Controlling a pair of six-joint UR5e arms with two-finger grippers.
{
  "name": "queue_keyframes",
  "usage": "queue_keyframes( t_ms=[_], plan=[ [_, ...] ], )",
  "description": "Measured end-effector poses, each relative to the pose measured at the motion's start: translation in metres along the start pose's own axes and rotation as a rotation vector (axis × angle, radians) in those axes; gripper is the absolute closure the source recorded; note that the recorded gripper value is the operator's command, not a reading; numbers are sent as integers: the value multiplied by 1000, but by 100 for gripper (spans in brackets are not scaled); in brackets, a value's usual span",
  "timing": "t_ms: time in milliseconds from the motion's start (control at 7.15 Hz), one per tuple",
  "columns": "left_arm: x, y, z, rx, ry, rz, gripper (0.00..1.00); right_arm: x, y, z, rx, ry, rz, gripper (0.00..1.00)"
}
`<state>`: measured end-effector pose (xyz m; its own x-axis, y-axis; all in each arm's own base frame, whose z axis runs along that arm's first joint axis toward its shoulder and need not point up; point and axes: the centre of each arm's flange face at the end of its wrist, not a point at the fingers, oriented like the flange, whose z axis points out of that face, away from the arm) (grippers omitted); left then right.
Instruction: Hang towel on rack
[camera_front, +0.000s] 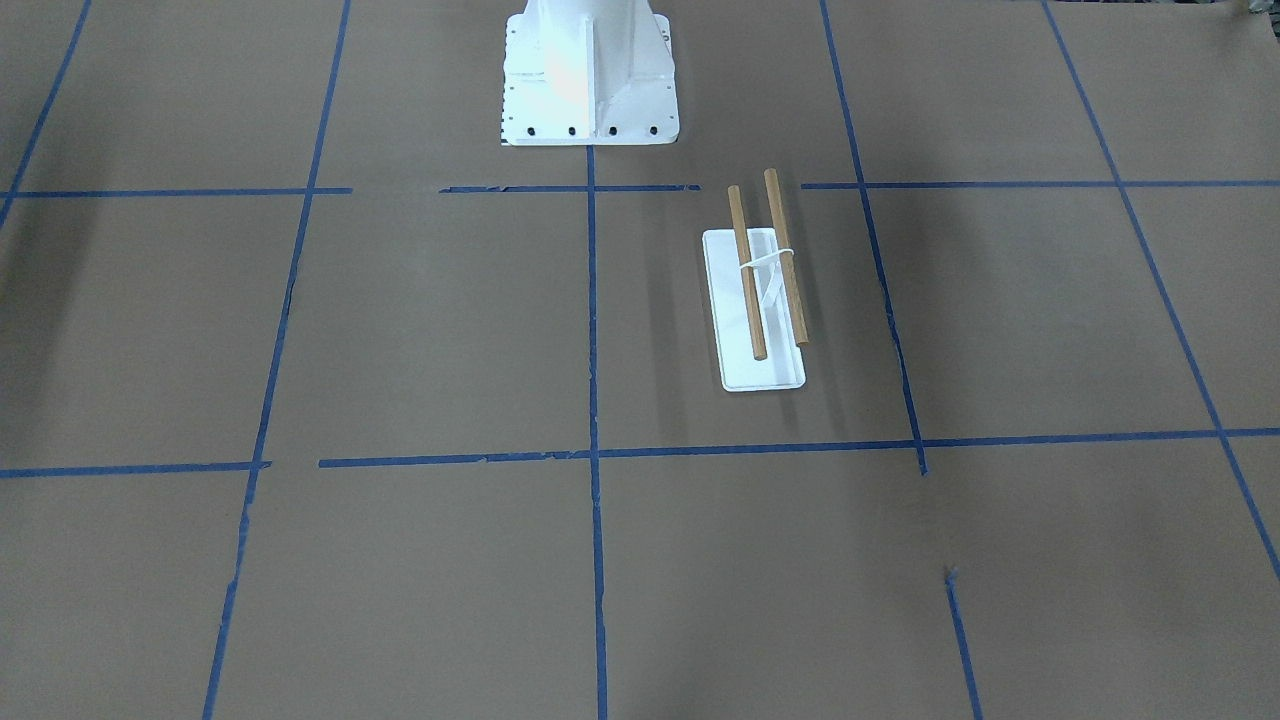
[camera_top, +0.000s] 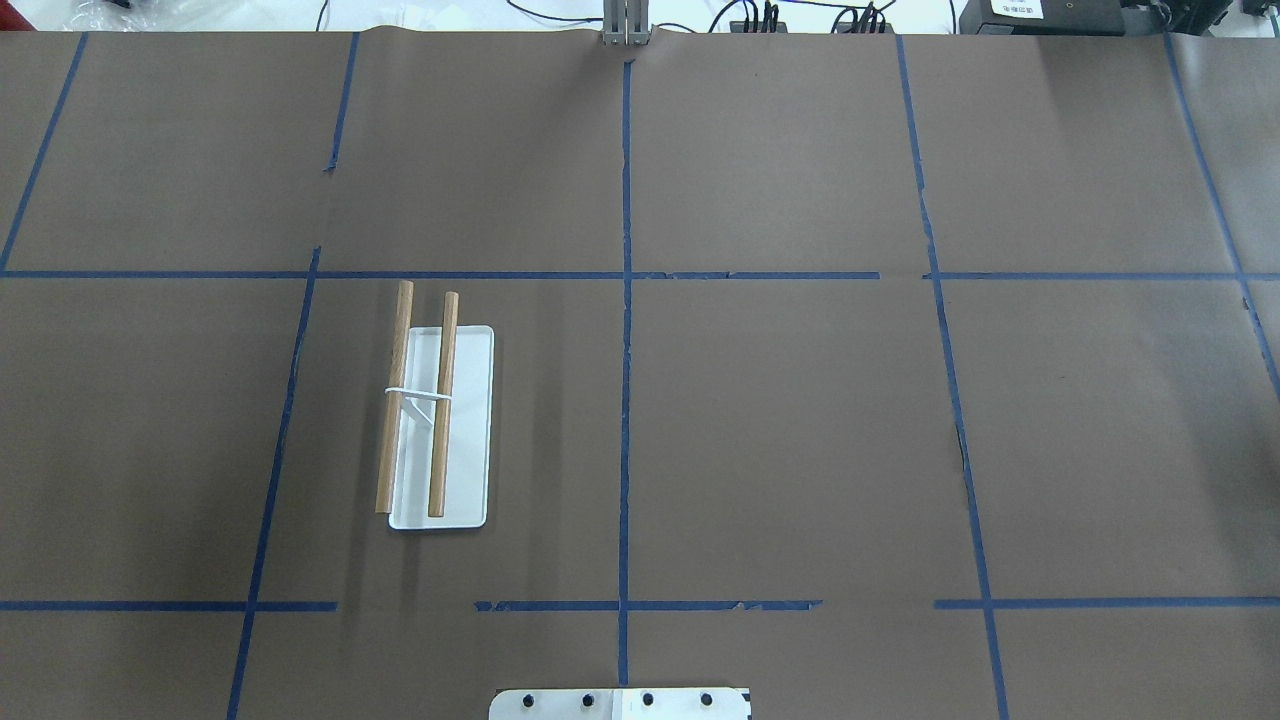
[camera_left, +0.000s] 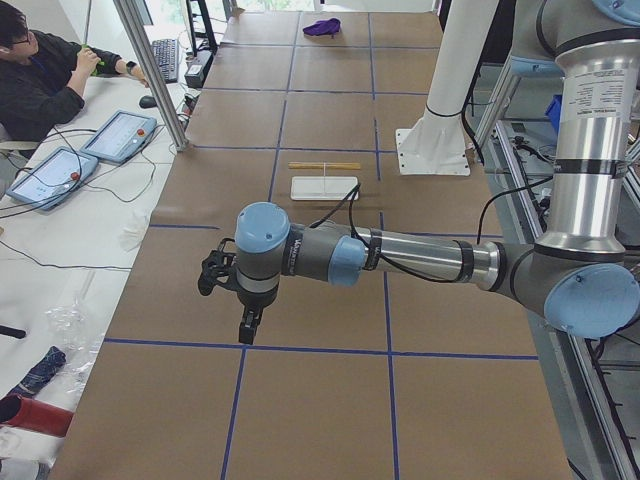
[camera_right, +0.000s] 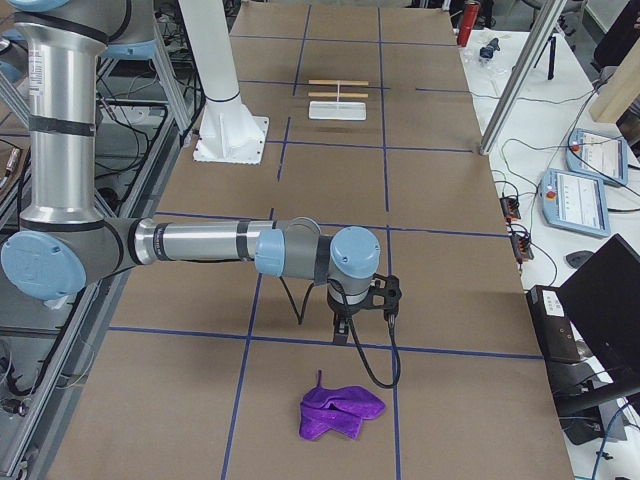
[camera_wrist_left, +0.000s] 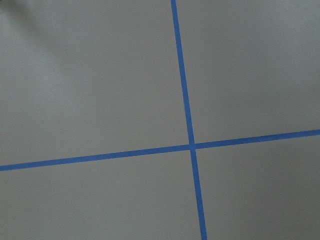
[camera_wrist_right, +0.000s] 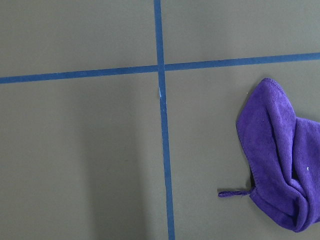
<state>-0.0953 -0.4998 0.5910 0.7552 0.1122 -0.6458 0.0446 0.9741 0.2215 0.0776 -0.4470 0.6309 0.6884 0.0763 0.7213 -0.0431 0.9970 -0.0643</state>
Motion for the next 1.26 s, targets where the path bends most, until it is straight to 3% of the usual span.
queue_keyframes(
  t_ms=[699, 979, 1259],
  plan=[
    [5, -2, -1, 4, 3, 7, 0, -13, -11, -11, 51, -15, -40, 0],
    [7, -2, -1, 4, 4, 10, 0, 8, -11, 13, 37, -16, -38, 0],
    [8, -3, -1, 5, 12, 12, 0, 64, -10, 65, 88, 12, -97, 0]
  ],
)
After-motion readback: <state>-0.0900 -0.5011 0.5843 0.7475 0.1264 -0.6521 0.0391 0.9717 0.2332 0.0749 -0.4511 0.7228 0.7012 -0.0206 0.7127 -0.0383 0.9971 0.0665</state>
